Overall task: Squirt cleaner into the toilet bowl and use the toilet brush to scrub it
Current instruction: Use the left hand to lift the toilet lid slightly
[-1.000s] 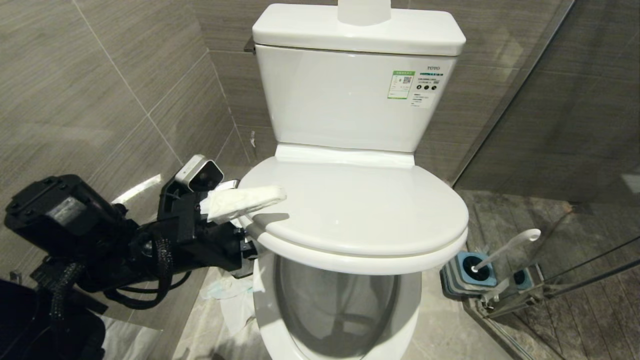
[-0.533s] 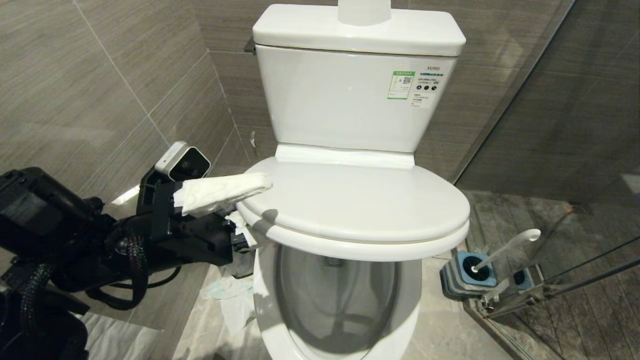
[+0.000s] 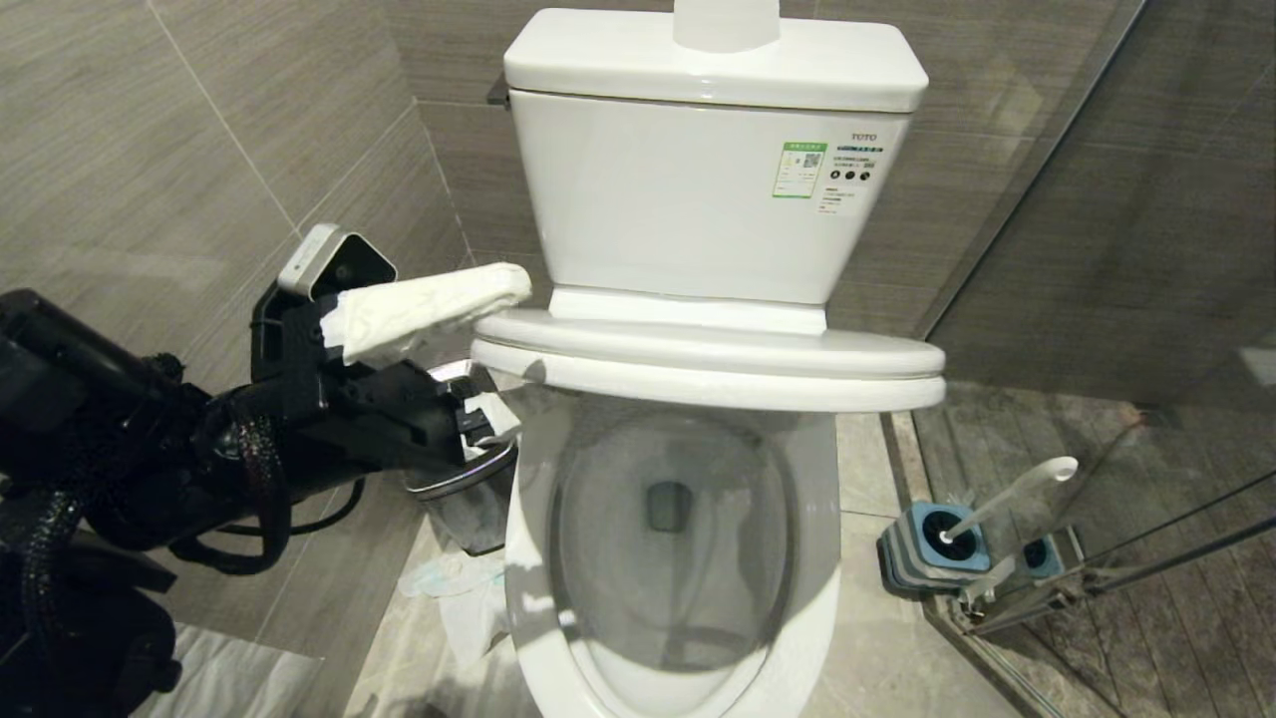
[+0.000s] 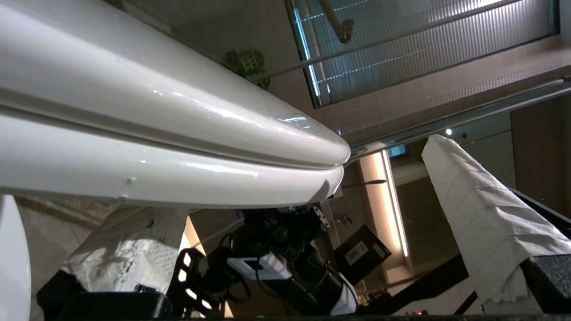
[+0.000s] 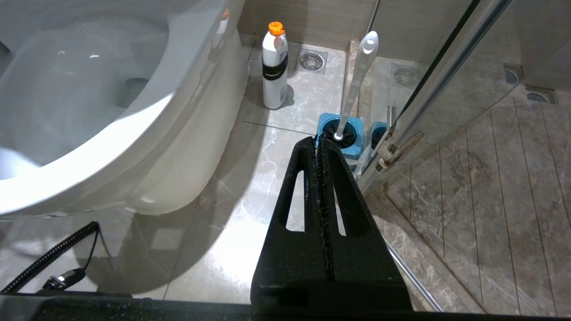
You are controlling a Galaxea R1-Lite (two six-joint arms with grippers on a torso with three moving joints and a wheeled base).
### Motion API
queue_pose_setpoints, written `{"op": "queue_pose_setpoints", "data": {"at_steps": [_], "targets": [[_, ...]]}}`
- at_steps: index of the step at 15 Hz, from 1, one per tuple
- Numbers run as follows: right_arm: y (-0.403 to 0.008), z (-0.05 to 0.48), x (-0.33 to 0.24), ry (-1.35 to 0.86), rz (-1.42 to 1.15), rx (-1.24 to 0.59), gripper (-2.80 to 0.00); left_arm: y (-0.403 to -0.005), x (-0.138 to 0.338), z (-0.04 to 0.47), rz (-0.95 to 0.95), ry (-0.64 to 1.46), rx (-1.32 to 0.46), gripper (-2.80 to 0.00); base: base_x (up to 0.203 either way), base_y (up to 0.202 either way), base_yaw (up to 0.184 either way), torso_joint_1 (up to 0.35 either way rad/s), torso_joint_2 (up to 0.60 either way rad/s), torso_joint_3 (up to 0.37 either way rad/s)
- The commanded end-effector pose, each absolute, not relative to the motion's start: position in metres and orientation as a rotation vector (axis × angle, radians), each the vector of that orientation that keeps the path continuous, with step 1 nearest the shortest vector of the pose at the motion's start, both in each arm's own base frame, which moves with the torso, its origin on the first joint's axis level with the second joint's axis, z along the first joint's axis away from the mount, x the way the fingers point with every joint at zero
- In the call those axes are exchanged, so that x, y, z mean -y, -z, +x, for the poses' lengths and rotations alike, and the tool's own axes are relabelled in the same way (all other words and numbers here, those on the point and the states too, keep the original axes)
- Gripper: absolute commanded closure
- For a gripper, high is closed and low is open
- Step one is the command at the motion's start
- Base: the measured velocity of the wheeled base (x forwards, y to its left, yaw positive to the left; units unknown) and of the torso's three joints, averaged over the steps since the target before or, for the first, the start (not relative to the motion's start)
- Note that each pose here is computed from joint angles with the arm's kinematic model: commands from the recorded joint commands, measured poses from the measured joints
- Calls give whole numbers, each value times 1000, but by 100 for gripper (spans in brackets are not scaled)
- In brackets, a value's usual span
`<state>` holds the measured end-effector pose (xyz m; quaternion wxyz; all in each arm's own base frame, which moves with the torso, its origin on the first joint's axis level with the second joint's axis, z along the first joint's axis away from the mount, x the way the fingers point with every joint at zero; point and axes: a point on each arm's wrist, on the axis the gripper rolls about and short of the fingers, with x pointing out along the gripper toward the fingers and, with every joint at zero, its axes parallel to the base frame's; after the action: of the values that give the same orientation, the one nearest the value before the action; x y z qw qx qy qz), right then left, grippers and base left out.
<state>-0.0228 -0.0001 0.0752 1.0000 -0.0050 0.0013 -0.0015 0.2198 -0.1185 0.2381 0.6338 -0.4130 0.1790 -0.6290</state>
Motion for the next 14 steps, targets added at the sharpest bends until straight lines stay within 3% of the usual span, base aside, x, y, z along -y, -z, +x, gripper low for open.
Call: {"op": "queue_pose_setpoints", "data": {"at_steps": [1,9,14], "targets": [[-75,-23,0,3,-11,-4,0,-246,120,223,-936,1456,-377,-280,0,0,0,0,0,0],[-75,-23,0,3,-11,-4,0,-263,116,224,-917,1468,-292,-280,0,0,0,0,0,0],[-75,-23,0,3,-11,-5,0,-248,120,241,-775,1433,-190,-280,0,0,0,0,0,0]]}}
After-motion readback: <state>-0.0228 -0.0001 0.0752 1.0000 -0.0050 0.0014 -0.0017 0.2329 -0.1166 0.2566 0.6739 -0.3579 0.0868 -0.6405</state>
